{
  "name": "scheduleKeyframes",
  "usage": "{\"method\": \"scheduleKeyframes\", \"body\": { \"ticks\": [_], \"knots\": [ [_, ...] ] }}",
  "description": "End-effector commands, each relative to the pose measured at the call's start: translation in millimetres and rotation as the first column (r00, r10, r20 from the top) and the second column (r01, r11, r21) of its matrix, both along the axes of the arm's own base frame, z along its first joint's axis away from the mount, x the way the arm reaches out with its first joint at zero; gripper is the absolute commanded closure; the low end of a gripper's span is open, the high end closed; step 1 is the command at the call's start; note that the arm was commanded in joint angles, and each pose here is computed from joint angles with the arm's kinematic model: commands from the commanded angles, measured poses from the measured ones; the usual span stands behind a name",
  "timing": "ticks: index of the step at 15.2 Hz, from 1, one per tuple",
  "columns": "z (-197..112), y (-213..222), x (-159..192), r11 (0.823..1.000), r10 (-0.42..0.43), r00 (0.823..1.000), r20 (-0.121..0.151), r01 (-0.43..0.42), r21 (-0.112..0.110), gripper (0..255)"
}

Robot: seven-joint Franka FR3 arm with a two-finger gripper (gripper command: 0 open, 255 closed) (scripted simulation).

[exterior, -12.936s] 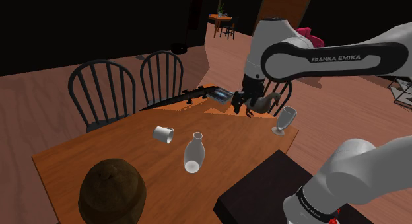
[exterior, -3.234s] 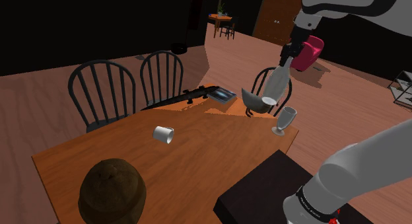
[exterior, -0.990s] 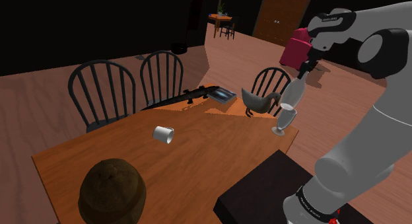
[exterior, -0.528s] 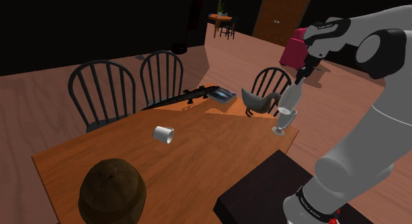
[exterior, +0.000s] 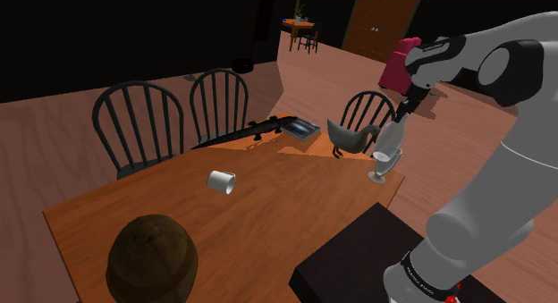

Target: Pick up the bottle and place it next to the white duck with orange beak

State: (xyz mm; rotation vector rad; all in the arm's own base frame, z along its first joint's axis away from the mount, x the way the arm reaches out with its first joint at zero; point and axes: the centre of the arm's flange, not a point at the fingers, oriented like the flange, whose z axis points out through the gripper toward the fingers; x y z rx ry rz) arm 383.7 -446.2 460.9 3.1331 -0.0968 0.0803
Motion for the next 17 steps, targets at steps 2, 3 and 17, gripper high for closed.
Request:
{"method": "scheduleKeyframes", "body": {
  "ticks": [2,3,17],
  "knots": [
    [-15.6,0.0,-0.2,1.0,0.0,1.0,0.001,0.0,-0.001,255],
    [-20.9,0.0,-0.2,1.0,0.0,1.0,0.001,0.0,-0.001,255],
    [-94.8,0.0,-0.2,1.0,0.0,1.0,0.001,0.0,-0.001,255]
  ]
}}
